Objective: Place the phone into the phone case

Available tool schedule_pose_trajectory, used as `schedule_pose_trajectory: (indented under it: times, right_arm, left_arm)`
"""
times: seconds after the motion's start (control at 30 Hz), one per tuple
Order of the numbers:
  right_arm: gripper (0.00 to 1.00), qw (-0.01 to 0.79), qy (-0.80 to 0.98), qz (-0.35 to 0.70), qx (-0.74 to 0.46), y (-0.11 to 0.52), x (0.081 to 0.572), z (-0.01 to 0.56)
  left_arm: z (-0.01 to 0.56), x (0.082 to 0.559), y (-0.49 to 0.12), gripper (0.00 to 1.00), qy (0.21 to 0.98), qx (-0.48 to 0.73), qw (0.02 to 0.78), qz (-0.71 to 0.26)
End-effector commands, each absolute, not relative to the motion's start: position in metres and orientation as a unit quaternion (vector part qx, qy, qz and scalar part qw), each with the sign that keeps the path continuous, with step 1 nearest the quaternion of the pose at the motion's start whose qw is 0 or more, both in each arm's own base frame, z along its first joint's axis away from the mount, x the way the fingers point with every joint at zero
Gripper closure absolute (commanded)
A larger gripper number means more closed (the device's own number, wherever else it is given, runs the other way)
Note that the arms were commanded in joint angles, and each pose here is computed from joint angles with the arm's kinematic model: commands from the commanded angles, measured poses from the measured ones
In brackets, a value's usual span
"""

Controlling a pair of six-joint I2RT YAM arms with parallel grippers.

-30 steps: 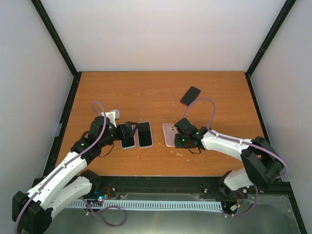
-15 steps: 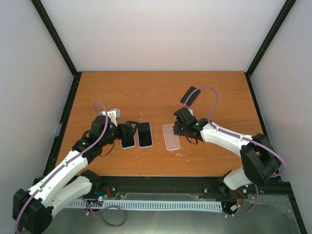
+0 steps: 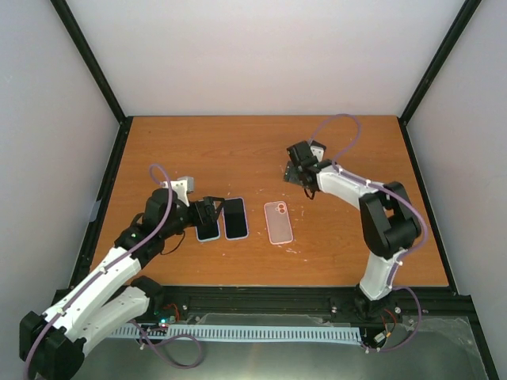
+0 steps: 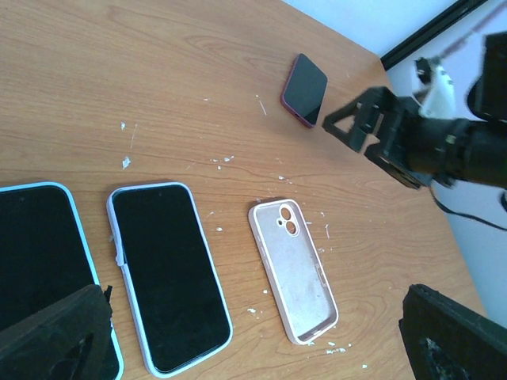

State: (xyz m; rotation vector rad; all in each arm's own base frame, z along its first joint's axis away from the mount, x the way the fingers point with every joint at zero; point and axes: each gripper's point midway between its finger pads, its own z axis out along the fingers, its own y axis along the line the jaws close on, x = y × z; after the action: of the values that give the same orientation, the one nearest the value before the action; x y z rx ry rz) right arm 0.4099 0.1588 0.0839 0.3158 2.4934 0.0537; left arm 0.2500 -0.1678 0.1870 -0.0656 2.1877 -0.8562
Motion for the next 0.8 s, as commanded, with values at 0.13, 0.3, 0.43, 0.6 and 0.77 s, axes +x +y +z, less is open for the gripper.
schedule_pose_trajectory:
  times: [0.13, 0.3, 0.43, 0.6, 0.77]
  right_arm:
    - [0.01, 0.318, 0.931, -0.017, 0.178, 0.136, 0.474, 0.059]
    - [0.02, 0.317, 0.928, -0.019, 0.193, 0.133, 0.502, 0.050]
    - [0.02, 0.312, 0.932, -0.005, 0.187, 0.139, 0.518, 0.041]
    - [0.02, 0.306, 0.929, -0.027, 0.208, 0.130, 0.527, 0.033]
    - [0.02, 0.293, 0.931, -0.031, 0.217, 0.131, 0.533, 0.018]
  left_arm:
    - [0.208, 0.244, -0.168, 0.01, 0.843, -0.014, 0.407, -0.352]
    - [0.208, 0.242, -0.165, 0.01, 0.843, -0.016, 0.409, -0.349]
    - [0.206, 0.241, -0.164, 0.01, 0.845, -0.017, 0.407, -0.347]
    - [0.203, 0.240, -0.164, 0.01, 0.844, -0.019, 0.405, -0.352]
    - [0.203, 0.238, -0.164, 0.00, 0.846, -0.019, 0.401, -0.350]
